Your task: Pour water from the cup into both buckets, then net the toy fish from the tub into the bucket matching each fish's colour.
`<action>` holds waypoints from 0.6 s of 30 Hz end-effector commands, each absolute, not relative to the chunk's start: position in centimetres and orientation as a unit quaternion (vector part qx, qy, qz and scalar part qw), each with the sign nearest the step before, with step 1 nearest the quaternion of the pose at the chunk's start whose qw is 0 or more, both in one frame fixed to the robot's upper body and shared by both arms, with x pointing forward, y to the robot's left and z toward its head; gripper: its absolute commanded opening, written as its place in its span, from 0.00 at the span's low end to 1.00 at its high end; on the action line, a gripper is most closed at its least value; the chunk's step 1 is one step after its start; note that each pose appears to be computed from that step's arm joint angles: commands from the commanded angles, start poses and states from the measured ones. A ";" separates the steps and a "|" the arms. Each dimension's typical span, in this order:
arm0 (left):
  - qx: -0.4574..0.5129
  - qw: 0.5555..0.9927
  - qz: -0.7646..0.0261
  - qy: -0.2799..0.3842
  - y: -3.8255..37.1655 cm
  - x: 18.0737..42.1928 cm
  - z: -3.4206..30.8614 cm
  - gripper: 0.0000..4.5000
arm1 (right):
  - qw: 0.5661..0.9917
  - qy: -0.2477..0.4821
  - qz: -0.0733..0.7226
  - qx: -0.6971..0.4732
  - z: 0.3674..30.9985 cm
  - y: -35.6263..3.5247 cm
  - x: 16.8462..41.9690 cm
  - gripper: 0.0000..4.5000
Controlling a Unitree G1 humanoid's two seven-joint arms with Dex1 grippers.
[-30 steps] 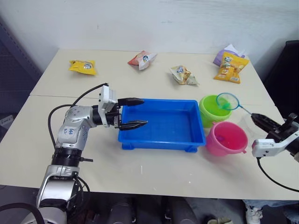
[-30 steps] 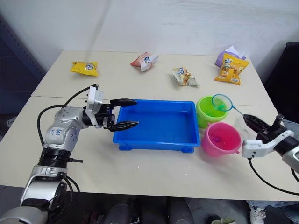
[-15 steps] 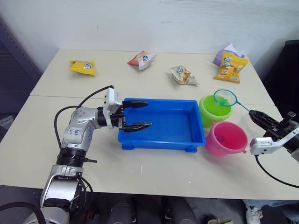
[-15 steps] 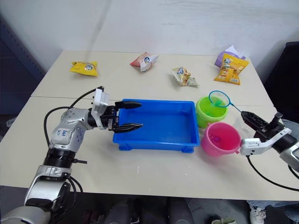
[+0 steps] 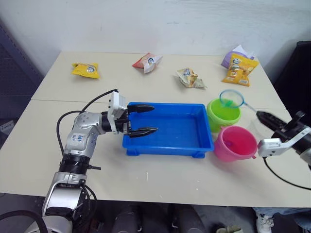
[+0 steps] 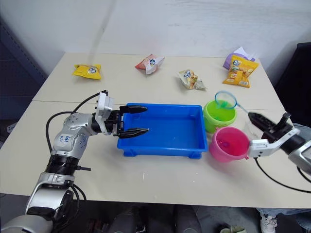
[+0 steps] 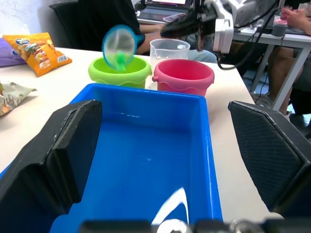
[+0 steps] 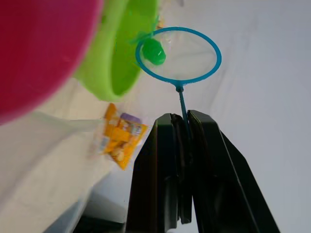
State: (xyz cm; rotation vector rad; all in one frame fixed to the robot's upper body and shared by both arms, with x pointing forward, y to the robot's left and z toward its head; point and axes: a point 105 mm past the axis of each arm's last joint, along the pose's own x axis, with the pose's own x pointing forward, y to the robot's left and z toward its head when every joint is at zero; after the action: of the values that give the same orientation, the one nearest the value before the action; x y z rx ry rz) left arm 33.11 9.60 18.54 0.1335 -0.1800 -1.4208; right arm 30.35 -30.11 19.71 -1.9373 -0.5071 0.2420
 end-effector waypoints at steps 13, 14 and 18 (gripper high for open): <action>0.063 0.755 -0.644 -0.105 9.7 33.0 19.4 1.00 | 0.515 -0.249 0.037 -0.819 24.0 -29.6 29.8 0.00; 0.063 0.756 -0.643 -0.105 9.7 33.0 19.4 1.00 | 0.518 -0.242 0.037 -0.820 23.9 -29.9 29.8 0.00; 0.061 0.756 -0.644 -0.103 9.7 33.1 19.3 1.00 | 0.538 -0.206 0.062 -0.815 20.3 -30.2 30.2 0.00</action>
State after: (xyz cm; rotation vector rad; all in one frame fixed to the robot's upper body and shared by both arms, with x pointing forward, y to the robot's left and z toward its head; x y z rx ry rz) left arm 33.22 9.60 18.54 0.1290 -0.1808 -1.4097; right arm 30.04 -29.91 21.90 -1.9598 -0.5347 0.1308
